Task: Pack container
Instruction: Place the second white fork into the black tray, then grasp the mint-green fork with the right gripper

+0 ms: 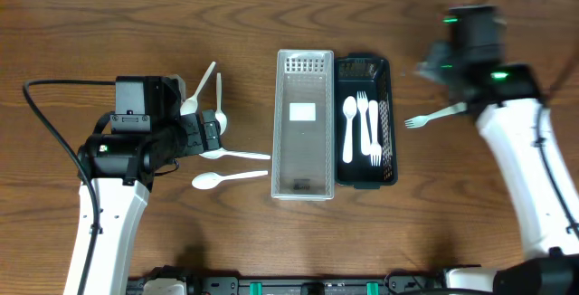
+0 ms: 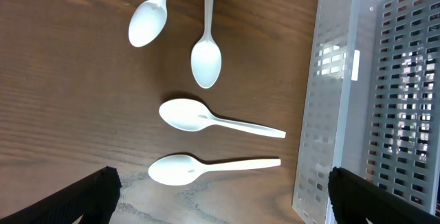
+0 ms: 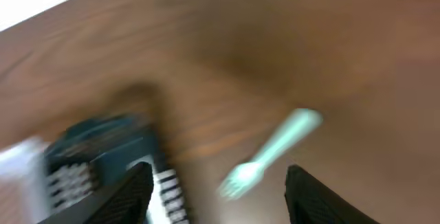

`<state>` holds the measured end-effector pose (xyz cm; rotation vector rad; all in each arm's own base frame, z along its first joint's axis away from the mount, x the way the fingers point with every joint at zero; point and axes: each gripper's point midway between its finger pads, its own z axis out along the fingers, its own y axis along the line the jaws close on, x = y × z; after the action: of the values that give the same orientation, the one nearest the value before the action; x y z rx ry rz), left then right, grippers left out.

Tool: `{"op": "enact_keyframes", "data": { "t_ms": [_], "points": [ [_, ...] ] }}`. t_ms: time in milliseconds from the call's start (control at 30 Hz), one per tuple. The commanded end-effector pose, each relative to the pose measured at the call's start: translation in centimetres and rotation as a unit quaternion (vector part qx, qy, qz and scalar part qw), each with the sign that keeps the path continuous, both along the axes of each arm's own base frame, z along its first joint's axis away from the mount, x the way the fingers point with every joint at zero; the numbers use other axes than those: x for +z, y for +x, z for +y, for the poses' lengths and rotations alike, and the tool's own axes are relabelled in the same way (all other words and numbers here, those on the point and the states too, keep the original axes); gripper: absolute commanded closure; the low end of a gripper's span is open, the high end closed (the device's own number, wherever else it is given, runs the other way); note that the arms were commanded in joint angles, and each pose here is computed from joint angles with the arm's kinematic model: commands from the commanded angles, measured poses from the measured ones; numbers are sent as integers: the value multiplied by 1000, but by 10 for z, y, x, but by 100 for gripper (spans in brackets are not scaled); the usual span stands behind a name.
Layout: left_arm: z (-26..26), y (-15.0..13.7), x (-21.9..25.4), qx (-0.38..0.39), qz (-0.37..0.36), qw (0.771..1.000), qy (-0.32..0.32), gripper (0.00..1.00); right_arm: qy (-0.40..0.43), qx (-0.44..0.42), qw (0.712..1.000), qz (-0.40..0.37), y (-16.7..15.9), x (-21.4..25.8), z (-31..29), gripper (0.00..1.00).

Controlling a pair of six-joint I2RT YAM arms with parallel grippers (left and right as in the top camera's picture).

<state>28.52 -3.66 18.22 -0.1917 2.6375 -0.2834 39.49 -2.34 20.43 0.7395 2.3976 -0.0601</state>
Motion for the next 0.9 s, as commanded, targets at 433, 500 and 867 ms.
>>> {"op": "enact_keyframes", "data": {
  "t_ms": [433,500,867],
  "points": [
    [3,3,4,1,-5,1000,8,2,163,-153,955,196,-1,-180,-17,30],
    [3,3,4,1,-5,1000,8,2,183,-146,951,202,3,-192,-9,31],
    [3,3,4,1,-5,1000,8,2,194,-160,939,236,-5,-221,-5,50]
  ]
}}
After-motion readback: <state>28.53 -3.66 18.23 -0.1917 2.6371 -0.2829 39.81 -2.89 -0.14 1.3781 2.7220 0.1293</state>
